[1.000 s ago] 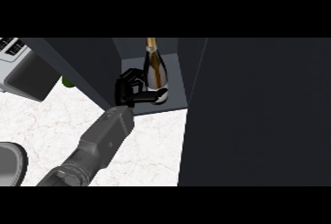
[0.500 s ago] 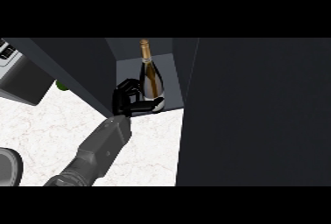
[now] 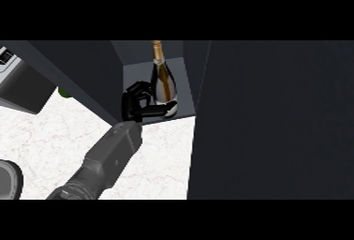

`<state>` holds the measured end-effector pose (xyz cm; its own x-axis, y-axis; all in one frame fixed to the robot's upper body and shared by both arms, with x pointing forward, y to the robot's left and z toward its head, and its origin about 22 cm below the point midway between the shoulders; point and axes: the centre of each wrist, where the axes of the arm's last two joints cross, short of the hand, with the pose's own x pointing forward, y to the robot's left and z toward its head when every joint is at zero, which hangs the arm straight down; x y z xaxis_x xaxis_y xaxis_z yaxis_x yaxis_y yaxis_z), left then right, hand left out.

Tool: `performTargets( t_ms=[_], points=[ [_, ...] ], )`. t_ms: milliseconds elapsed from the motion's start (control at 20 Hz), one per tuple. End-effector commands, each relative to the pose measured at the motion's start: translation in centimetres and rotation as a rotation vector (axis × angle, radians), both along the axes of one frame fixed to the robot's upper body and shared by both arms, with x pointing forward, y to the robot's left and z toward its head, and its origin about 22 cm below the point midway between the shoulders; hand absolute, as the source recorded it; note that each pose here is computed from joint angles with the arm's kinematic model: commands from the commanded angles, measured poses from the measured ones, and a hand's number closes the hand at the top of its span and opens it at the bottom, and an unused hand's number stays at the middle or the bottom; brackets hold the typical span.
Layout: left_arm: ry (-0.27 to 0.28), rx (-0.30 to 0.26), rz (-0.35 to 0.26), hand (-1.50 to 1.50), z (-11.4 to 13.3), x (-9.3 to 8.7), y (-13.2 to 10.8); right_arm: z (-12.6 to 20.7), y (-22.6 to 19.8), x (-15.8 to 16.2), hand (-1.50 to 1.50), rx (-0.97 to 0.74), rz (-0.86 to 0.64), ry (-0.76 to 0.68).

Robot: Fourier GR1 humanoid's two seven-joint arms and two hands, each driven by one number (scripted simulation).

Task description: Pick up the wine, place it into the cabinet and close the cabinet

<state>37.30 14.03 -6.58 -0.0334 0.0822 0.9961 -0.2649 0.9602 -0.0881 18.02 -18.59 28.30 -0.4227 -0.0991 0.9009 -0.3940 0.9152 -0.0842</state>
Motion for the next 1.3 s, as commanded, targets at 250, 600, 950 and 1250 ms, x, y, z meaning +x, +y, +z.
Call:
performTargets(
  t_ms=[250,600,950,1250],
  points=[
    [-0.038,0.011,0.008,1.50,2.9,2.0,-1.5,0.0,-0.3,0.7,-1.50,-0.002,-0.020,-0.007],
    [-0.051,0.024,0.033,1.50,6.2,3.9,-3.0,0.0,-0.6,0.7,-1.50,-0.003,-0.018,0.001],
    [-0.027,0.014,0.030,1.50,8.2,5.0,-3.9,-0.5,-1.1,0.2,-1.50,-0.010,-0.027,0.001],
    [0.013,-0.004,0.040,1.50,8.1,5.0,-3.6,-0.7,-1.5,0.1,-1.50,-0.025,-0.045,-0.003]
  ],
)
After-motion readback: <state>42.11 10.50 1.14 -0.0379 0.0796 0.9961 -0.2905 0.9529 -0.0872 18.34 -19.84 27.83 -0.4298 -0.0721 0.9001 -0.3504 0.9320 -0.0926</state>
